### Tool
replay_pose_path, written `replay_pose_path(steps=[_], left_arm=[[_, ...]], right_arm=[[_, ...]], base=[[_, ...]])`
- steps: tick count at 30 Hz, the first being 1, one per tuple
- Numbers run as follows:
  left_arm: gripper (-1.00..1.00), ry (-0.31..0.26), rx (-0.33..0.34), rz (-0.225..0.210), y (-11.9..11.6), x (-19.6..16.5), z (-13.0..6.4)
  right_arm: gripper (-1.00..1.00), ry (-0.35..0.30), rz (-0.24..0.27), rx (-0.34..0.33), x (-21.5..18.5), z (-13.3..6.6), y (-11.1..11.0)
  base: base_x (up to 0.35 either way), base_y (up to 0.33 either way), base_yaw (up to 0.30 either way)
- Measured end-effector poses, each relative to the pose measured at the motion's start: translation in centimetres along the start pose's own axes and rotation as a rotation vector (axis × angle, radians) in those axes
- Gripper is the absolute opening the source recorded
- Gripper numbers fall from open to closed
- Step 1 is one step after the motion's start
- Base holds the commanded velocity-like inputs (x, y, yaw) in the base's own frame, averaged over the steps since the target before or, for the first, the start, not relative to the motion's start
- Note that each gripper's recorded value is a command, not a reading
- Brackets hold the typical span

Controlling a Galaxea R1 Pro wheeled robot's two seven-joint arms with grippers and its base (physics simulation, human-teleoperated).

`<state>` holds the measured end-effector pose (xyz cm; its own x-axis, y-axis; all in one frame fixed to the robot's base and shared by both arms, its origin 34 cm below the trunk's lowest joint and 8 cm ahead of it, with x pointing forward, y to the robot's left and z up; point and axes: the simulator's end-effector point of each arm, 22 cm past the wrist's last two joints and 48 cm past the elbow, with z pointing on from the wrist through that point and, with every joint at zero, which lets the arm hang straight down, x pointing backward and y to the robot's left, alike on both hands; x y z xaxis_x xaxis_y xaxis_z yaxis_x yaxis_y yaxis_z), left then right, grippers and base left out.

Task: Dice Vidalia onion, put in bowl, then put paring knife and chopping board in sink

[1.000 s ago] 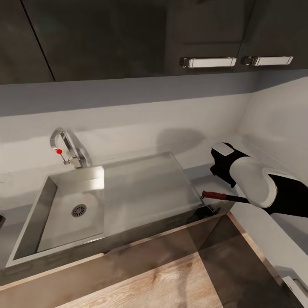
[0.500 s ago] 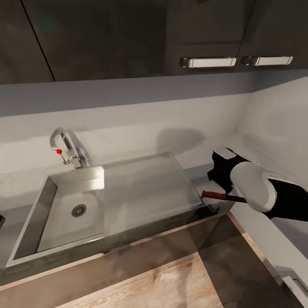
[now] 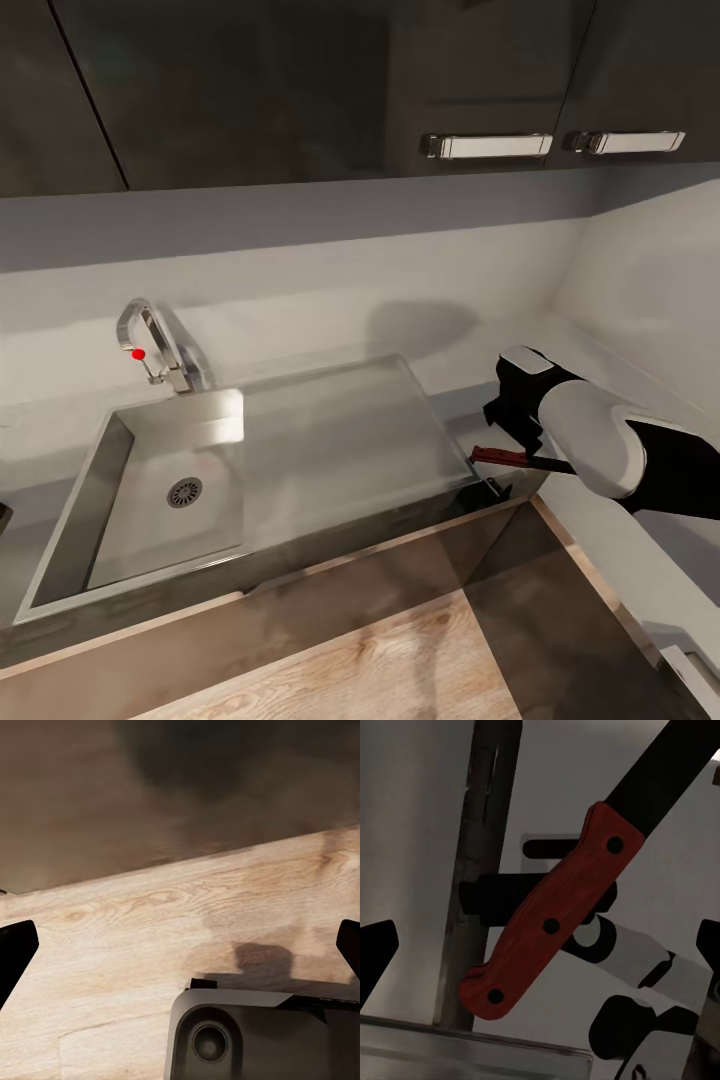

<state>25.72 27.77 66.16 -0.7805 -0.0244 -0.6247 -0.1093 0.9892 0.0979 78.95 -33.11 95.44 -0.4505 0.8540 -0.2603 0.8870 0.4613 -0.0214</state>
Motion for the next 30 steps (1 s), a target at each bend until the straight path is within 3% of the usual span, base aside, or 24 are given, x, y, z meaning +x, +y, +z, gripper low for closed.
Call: replay_pose_path(steps=[24,30], left_arm=[[1.0,0.001,0.0,0.001,0.0,0.0,0.0],[1.0,0.003,-0.001,0.001,0.0,0.1,0.0]], right_arm=[[1.0,0.002,-0.002,-0.001,0.1,0.0,0.0],[1.0,0.015,-0.006,0.022,1.0,1.4,-0.9]], base=[[0.0,0.0,0.0],[0.0,0.0,0.0]])
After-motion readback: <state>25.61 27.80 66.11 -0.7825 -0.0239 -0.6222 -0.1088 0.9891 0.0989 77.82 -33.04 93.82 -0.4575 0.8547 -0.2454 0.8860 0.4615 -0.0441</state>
